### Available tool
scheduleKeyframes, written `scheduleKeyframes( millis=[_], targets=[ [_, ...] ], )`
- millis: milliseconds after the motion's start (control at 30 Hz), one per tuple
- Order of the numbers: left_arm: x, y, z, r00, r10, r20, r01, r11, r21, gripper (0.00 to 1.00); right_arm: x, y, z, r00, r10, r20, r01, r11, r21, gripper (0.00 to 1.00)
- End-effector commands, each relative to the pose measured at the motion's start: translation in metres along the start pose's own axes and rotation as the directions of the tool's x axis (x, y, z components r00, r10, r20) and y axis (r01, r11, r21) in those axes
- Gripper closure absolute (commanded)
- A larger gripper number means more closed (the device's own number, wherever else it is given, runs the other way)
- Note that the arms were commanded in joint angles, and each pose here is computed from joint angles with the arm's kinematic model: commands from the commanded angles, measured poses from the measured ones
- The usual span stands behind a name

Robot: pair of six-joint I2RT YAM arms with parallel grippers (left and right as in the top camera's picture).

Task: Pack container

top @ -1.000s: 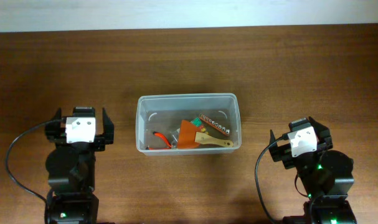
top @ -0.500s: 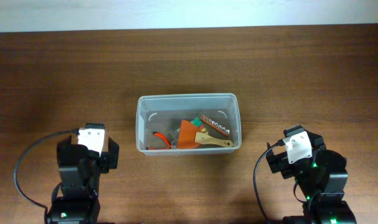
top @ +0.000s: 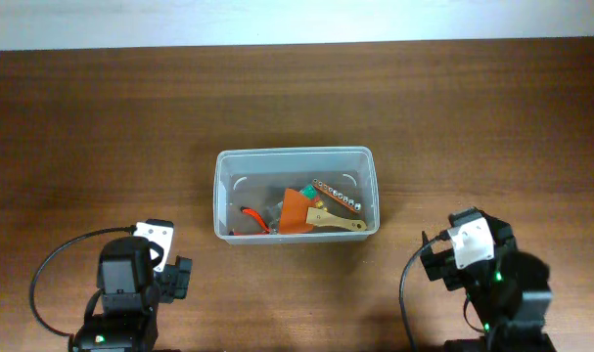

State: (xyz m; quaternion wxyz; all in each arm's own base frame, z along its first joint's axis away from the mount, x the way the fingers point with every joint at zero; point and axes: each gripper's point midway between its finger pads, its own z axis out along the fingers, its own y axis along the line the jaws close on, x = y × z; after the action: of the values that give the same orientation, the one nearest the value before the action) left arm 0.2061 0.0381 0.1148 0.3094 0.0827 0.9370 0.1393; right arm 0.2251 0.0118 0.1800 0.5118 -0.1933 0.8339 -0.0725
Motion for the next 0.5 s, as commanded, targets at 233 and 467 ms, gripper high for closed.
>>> scheduleKeyframes(
  millis=[233,467],
  targets=[
    [0.001,0.001,0.000,1.000,-0.011,0.002,0.011,1.000,-0.008,0.01,-0.027,0.005,-0.054,0.932,0.237,0.274,-0.243,0.970,-0.013,0.01],
    [0.001,0.001,0.000,1.000,-0.011,0.001,0.011,1.000,-0.008,0.01,-0.039,-0.023,-0.040,0.876,0.266,0.403,-0.332,0.938,0.101,0.01]
  ],
)
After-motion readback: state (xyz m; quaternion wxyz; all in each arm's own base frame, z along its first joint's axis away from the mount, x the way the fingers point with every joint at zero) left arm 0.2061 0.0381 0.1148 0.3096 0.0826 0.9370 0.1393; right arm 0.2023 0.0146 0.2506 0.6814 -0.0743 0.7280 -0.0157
